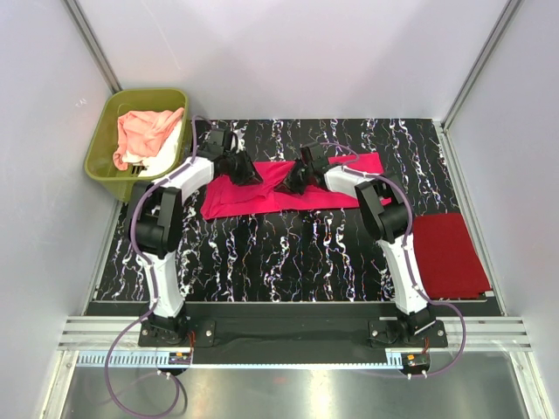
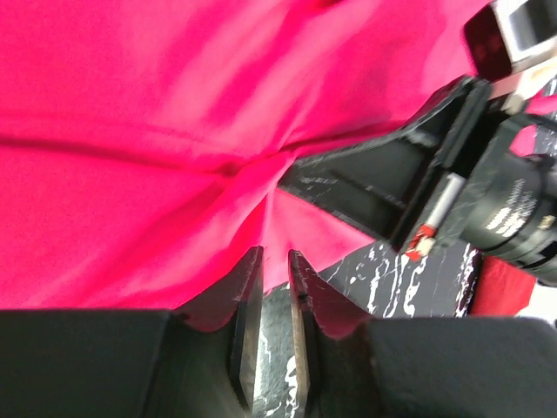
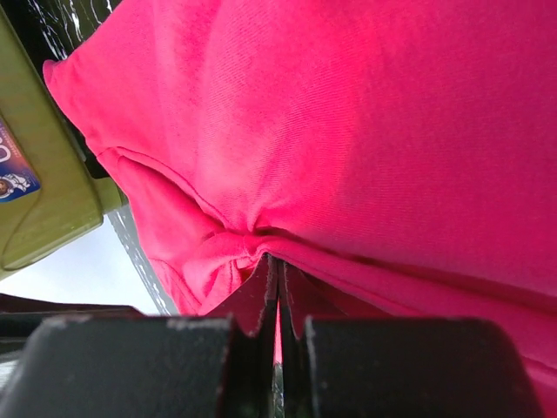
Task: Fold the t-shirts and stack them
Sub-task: Fold the tshirt
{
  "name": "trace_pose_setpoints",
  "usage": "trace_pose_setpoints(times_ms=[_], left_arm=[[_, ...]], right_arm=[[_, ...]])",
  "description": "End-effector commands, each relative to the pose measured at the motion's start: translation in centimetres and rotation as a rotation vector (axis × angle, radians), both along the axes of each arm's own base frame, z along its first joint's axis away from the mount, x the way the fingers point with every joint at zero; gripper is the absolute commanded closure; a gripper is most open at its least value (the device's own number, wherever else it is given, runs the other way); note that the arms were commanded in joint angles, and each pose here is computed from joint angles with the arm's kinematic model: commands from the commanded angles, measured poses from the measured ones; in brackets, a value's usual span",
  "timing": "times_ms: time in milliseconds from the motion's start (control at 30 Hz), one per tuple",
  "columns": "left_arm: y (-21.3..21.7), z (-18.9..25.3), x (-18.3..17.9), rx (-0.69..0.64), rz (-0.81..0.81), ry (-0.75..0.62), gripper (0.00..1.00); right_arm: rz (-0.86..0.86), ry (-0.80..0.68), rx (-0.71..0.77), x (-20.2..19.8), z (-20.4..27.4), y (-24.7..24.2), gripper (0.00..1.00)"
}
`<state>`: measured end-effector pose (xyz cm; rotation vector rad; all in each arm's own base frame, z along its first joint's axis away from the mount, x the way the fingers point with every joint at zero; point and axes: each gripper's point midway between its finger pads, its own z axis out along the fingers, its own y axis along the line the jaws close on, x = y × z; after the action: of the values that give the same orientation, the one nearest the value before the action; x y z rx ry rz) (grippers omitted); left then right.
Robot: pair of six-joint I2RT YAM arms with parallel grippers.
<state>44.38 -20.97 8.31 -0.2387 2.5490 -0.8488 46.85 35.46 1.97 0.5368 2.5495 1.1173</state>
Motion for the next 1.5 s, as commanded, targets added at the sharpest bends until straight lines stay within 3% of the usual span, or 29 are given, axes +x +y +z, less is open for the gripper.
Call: trace_pose_setpoints(times_ms=[0,167,367,567,767,833,933,1233,1467], left_arm=[[-1.1,1.9,1.6,-0.030,-0.038,-0.064,0.77],[-2.5,-0.6,0.7,-0.033,-0.083,0.014,0.77],[-3.7,-2.3,-1.7,-0.011,-0.109,0.040,0.78],[-3.4,-3.9,-2.5,0.013,-0.107,0.076,0.79],[-3.2,-4.9,-2.7,0.025,-0.102,0.090,0.79],[-3.1,-5.2,-2.8,0.028,-0.101,0.097,0.80],[-3.0,-5.5,-3.0,0.038,-0.100,0.105,0.80],[-2.2,-5.7,-3.4,0.091,-0.115,0.103,0.80],[-1.8,-5.4,-3.5,0.152,-0.126,0.095,0.80]], right_arm=[[0.020,-0.033,0.008,0.6,0.7,-0.2,1.00],[0.035,-0.058,-0.040,0.9,2.6,-1.8,0.96],[0.029,-0.060,-0.095,0.8,5.1,-6.2,0.79],[-0.054,-0.059,-0.216,0.3,6.4,-15.4,0.67],[-0.131,-0.063,-0.430,0.0,5.0,-24.2,0.75],[-0.154,-0.067,-0.465,0.2,4.4,-25.7,0.90],[-0.186,-0.057,-0.491,0.7,3.1,-27.6,1.00],[-0.206,-0.053,-0.590,3.2,0.1,-30.8,0.99],[-0.193,-0.089,-0.598,5.7,0.4,-31.9,0.88]])
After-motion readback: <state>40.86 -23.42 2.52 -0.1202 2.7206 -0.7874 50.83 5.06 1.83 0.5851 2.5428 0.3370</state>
